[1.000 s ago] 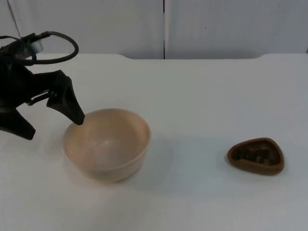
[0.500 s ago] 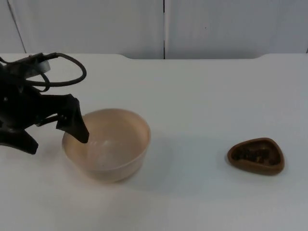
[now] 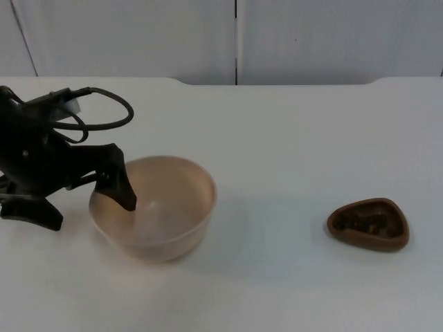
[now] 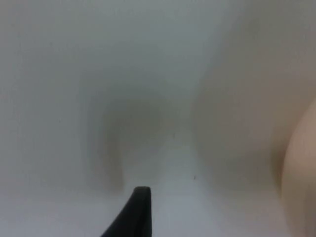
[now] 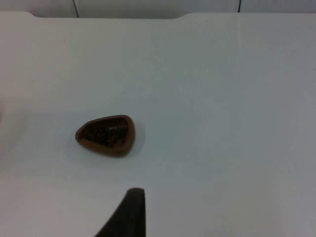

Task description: Pick up the bowl with the left hand and pour the coffee beans from the cup into the bowl with the right hand.

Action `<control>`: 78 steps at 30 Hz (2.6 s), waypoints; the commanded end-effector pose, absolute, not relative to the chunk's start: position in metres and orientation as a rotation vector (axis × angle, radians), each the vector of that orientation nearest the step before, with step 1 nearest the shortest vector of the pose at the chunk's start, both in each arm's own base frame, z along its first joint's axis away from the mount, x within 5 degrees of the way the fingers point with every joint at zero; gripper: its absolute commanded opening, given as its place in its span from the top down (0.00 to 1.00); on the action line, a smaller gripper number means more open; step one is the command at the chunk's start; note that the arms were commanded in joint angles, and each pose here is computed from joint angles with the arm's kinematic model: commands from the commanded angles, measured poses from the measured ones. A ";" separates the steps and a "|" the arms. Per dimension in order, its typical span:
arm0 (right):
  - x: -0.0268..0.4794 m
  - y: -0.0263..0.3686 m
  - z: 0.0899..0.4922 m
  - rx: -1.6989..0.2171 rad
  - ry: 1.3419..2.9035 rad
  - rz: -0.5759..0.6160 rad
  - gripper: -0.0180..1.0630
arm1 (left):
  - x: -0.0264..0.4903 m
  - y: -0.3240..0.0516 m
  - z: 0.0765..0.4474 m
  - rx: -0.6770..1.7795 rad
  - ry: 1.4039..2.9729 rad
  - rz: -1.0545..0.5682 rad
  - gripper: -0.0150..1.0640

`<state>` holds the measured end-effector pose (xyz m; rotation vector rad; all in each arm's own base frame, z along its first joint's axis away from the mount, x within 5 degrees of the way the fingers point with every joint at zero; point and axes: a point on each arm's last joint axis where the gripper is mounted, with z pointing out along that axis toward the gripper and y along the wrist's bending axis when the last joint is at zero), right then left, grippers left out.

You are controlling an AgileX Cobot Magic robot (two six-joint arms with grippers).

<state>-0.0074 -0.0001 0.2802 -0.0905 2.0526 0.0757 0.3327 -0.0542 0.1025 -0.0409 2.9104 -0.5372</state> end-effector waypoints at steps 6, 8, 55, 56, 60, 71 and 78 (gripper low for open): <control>-0.007 0.000 0.280 -0.085 2.045 0.070 0.01 | 0.333 -0.056 0.101 -0.121 2.907 -0.583 0.25; -0.007 0.000 0.280 -0.085 2.045 0.070 0.01 | 0.333 -0.056 0.101 -0.140 2.902 -0.595 0.34; -0.007 0.000 0.280 -0.085 2.045 0.070 0.01 | 0.302 -0.151 0.188 0.348 2.899 -0.394 0.99; -0.007 0.000 0.280 -0.085 2.045 0.070 0.01 | 0.300 -0.154 0.188 0.366 2.900 -0.394 0.99; -0.007 0.000 0.280 -0.085 2.045 0.070 0.01 | 0.297 -0.158 0.188 0.359 2.911 -0.422 0.99; -0.007 0.000 0.280 -0.085 2.045 0.070 0.01 | 0.292 -0.160 0.187 0.330 2.964 -0.474 0.99; -0.007 0.000 0.280 -0.085 2.045 0.070 0.01 | 0.295 -0.158 0.187 0.308 2.949 -0.430 0.99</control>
